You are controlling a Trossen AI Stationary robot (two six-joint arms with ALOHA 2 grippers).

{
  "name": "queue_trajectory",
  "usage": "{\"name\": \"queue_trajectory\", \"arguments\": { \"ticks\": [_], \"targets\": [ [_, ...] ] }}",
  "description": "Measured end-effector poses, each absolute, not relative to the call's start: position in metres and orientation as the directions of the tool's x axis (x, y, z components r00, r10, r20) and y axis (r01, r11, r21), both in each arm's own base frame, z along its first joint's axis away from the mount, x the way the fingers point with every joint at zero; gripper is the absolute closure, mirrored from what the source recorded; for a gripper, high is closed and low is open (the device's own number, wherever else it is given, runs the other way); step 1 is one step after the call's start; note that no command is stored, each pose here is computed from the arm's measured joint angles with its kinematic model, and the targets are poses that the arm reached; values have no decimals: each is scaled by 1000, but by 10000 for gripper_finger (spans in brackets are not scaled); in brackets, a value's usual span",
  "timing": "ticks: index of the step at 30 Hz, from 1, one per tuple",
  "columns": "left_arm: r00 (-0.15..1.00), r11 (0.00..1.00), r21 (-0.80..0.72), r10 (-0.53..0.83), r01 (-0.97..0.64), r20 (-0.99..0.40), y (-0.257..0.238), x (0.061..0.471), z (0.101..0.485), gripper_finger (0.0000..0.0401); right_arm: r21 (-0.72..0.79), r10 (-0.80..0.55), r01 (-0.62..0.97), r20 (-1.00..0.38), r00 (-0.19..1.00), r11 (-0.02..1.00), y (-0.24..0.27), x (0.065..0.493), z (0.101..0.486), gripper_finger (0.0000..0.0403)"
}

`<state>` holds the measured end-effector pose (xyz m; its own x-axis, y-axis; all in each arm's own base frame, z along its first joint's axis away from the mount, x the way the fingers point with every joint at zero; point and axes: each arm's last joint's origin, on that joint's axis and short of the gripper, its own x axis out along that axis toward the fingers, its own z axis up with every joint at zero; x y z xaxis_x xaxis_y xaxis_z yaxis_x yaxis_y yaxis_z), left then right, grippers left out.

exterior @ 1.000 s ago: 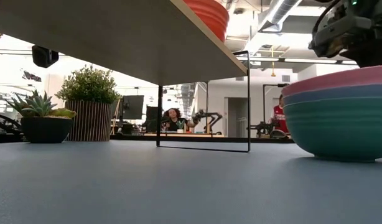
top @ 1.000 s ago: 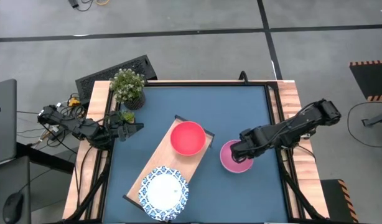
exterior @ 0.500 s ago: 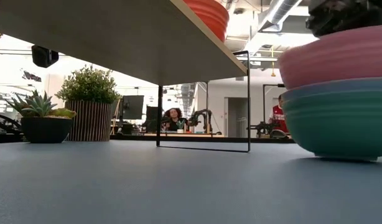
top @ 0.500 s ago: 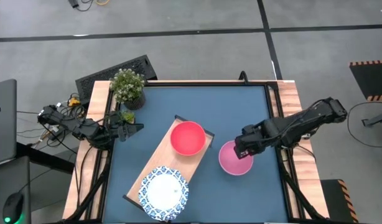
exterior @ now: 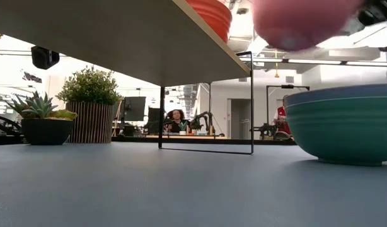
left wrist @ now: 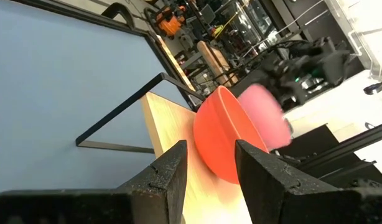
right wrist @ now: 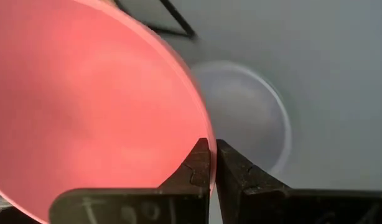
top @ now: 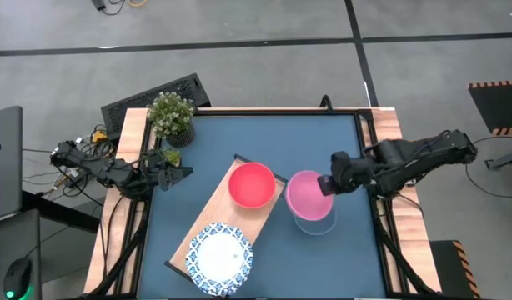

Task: Place and stack bowls onto a shelf
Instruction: Stack the pink bowl on top of the orange bowl on the shelf

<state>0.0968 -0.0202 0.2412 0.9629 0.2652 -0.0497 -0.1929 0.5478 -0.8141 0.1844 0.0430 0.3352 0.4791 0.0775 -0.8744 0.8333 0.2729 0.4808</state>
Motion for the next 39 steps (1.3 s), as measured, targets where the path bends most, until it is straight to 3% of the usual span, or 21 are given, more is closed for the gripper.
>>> {"name": "queue_trajectory", "arguments": {
  "ticks": [6, 18, 29, 39],
  "targets": [
    [963, 547, -815, 265, -193, -50, -20, 97, 241, 280, 581, 6, 748, -791, 612, 321, 29, 187, 385, 376],
    [963, 533, -825, 264, -188, -50, -20, 97, 241, 280, 537, -94, 705, -761, 642, 463, -6, 231, 434, 376],
    [963, 529, -827, 263, -191, -55, -20, 97, 241, 280, 502, -36, 641, -771, 636, 580, -14, 288, 434, 376],
    [963, 529, -827, 262, -191, -55, -20, 97, 241, 280, 462, 67, 651, -842, 535, 602, -14, 335, 395, 376]
  ]
}}
